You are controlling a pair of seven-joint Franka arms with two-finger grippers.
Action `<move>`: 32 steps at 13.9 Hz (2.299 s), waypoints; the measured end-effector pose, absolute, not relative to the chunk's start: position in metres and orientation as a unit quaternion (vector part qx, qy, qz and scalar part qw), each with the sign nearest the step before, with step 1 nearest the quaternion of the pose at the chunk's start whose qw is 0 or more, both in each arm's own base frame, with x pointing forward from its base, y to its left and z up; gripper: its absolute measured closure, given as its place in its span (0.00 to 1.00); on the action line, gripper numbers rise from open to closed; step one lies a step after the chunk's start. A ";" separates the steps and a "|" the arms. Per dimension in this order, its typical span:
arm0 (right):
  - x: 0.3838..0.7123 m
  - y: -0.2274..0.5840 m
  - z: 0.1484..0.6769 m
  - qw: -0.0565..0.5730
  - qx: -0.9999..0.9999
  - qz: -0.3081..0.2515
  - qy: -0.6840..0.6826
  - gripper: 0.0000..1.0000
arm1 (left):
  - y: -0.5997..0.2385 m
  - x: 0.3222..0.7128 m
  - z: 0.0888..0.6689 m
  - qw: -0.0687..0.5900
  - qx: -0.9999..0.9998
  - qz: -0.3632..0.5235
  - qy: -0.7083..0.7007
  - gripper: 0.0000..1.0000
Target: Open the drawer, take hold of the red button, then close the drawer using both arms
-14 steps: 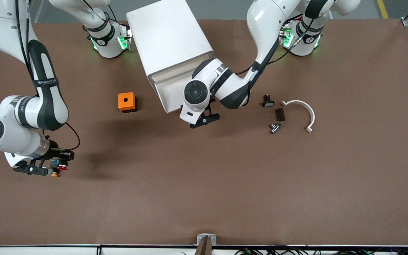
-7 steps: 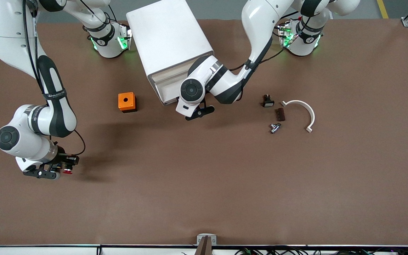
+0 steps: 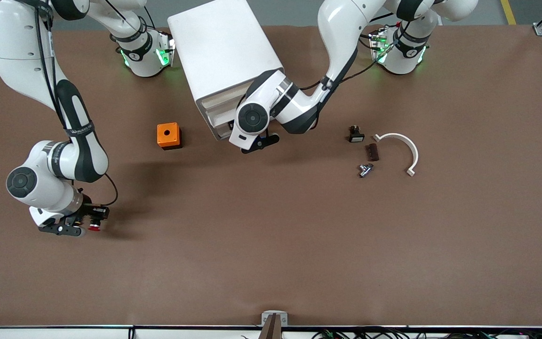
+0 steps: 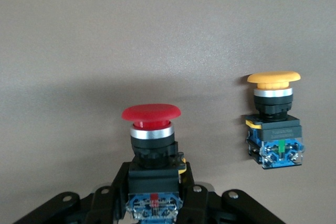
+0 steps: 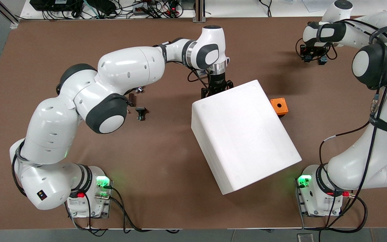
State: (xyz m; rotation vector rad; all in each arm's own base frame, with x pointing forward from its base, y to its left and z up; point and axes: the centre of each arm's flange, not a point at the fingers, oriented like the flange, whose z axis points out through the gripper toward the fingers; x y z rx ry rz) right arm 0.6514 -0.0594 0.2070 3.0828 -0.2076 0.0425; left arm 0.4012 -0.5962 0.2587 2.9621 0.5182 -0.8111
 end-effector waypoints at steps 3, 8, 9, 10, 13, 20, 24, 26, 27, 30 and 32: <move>0.650 -0.059 0.201 0.026 0.997 0.011 -0.066 0.59 | -0.601 0.390 0.255 0.011 0.949 -0.268 0.163 0.00; 0.649 -0.054 0.191 0.024 0.998 0.006 -0.062 0.59 | -0.604 0.387 0.255 0.025 0.940 -0.293 0.175 0.00; 0.649 -0.052 0.191 0.023 0.998 0.006 -0.061 0.59 | -0.604 0.386 0.255 0.025 0.939 -0.294 0.176 0.00; 0.649 -0.051 0.191 0.023 0.998 0.006 -0.060 0.59 | -0.604 0.386 0.255 0.025 0.939 -0.294 0.176 0.00; 0.649 -0.051 0.190 0.023 0.998 0.007 -0.060 0.59 | -0.604 0.386 0.255 0.026 0.939 -0.294 0.176 0.00; 0.650 -0.053 0.190 0.024 0.998 0.015 -0.061 0.59 | -0.586 0.421 0.269 0.045 0.937 -0.282 0.199 0.00; 0.651 -0.056 0.190 0.024 0.998 0.017 -0.063 0.59 | -0.545 0.477 0.311 0.083 0.931 -0.265 0.237 0.00; 0.651 -0.056 0.189 0.024 0.998 0.020 -0.063 0.59 | -0.518 0.506 0.334 0.102 0.927 -0.254 0.258 0.00; 0.652 -0.057 0.189 0.024 0.997 0.021 -0.063 0.52 | -0.505 0.519 0.343 0.109 0.925 -0.248 0.268 0.00; 0.653 -0.057 0.191 0.024 0.997 0.024 -0.063 0.22 | -0.466 0.549 0.360 0.099 0.930 -0.215 0.281 0.00; 0.654 -0.057 0.192 0.024 0.997 0.025 -0.062 0.01 | -0.452 0.557 0.363 0.085 0.935 -0.200 0.281 0.00</move>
